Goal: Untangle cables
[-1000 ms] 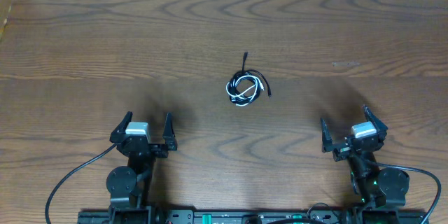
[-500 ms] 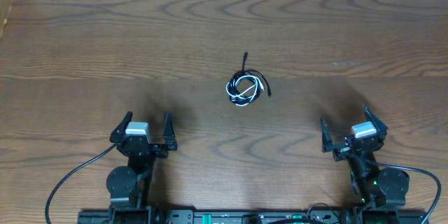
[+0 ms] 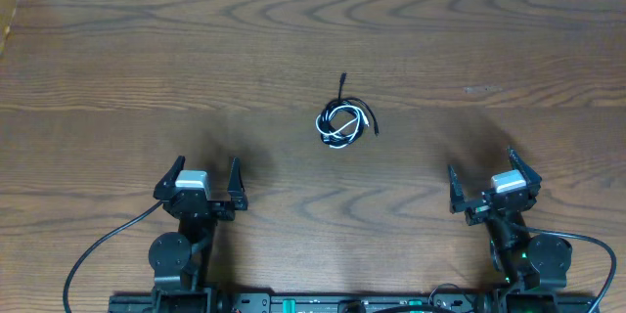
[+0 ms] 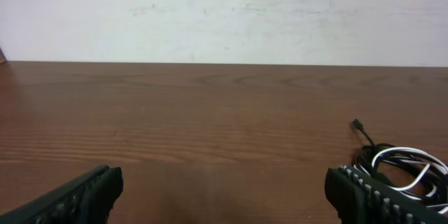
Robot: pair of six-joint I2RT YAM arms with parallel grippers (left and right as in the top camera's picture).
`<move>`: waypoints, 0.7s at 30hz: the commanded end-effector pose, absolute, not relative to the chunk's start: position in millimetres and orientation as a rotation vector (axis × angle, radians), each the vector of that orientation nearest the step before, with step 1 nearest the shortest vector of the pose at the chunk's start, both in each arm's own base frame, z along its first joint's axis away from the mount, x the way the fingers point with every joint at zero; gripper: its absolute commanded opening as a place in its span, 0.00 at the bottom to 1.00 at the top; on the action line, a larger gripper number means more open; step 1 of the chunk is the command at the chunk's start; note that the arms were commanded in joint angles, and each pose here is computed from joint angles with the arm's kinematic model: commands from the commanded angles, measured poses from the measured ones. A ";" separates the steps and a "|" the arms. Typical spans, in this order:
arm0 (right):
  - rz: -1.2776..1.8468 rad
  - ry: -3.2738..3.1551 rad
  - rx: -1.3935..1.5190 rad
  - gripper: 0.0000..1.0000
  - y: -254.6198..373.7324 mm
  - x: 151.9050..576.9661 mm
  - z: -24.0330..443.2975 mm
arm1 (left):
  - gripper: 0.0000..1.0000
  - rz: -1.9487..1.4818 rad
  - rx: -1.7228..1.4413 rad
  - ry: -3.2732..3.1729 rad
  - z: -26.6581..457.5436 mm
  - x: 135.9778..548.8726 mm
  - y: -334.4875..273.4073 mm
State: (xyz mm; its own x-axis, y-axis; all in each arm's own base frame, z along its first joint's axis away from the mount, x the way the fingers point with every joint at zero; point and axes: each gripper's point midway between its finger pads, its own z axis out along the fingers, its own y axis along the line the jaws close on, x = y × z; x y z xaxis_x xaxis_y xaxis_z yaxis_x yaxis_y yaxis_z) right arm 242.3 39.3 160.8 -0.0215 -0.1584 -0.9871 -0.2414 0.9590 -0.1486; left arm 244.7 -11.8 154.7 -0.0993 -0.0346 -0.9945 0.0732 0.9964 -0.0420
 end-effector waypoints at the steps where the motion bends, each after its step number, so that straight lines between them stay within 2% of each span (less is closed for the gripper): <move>1: 0.080 1.603 -0.304 0.99 40.3 241.9 160.2 | 0.98 -0.093 0.042 1.716 139.1 243.8 -13.2; 21: 0.174 1.541 -0.399 0.99 61.0 235.8 170.6 | 0.98 -0.089 0.045 1.716 139.1 244.0 -12.9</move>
